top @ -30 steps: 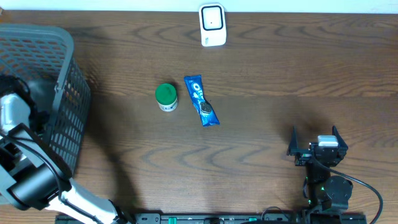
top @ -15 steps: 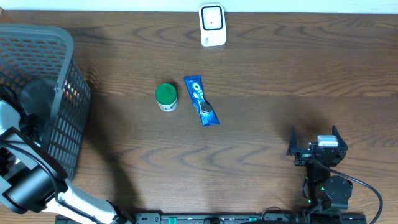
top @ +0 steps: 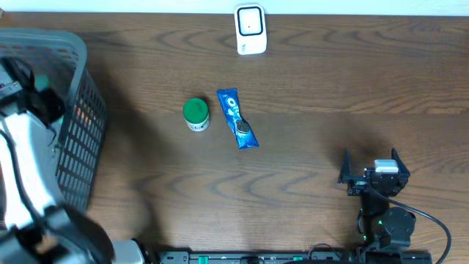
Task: Scan the item barcode
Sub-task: 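Reach into the basket and grasp the green wipes pack, then carry the wipes pack out and drop it beside the snack pack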
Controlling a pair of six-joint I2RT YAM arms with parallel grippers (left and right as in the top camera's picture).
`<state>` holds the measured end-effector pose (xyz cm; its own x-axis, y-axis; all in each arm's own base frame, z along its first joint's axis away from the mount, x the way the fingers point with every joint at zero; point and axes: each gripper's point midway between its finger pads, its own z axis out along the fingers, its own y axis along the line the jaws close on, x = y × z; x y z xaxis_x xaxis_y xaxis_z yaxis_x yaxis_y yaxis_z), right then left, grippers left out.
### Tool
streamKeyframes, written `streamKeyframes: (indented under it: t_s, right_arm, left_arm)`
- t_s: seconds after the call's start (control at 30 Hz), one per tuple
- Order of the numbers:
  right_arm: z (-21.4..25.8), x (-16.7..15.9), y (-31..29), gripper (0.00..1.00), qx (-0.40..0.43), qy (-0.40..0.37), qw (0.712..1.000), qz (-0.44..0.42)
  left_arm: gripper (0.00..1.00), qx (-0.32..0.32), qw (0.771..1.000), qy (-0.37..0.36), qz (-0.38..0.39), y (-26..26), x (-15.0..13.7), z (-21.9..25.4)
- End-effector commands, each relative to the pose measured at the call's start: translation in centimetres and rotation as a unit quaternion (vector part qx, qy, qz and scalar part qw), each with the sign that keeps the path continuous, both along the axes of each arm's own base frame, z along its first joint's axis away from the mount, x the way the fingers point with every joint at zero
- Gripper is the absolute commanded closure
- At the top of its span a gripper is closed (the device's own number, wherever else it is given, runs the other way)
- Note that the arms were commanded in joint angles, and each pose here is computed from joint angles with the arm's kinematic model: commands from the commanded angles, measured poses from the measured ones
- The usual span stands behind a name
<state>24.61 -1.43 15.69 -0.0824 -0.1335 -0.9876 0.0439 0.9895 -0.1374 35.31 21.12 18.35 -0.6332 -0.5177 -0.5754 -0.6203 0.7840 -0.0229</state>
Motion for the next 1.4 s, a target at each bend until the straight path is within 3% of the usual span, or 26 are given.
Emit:
streamKeyframes:
  t_s: [0.0, 0.2, 0.4, 0.9, 1.37]
  right_arm:
    - [-0.1, 0.0, -0.2, 0.01, 0.005, 0.000, 1.000, -0.004]
    - [-0.1, 0.0, -0.1, 0.01, 0.005, 0.000, 1.000, -0.004]
    - [-0.1, 0.0, -0.1, 0.01, 0.005, 0.000, 1.000, -0.004]
    - [-0.1, 0.0, -0.1, 0.01, 0.005, 0.000, 1.000, -0.004]
    - [-0.1, 0.0, -0.1, 0.01, 0.005, 0.000, 1.000, -0.004]
  left_arm:
    - [0.93, -0.002, 0.992, -0.123, -0.029, -4.0, 1.8, 7.7]
    - [0.93, 0.038, 0.962, -0.246, -0.111, -10.6, 1.5, 16.5]
    - [0.92, 0.024, 0.945, -0.266, -0.189, -16.8, 1.7, 17.9]
    - [0.93, -0.043, 0.934, -0.107, -0.339, -29.7, 5.9, 6.2]
    - [0.93, -0.077, 0.900, 0.038, -0.428, -38.7, 5.5, -5.7]
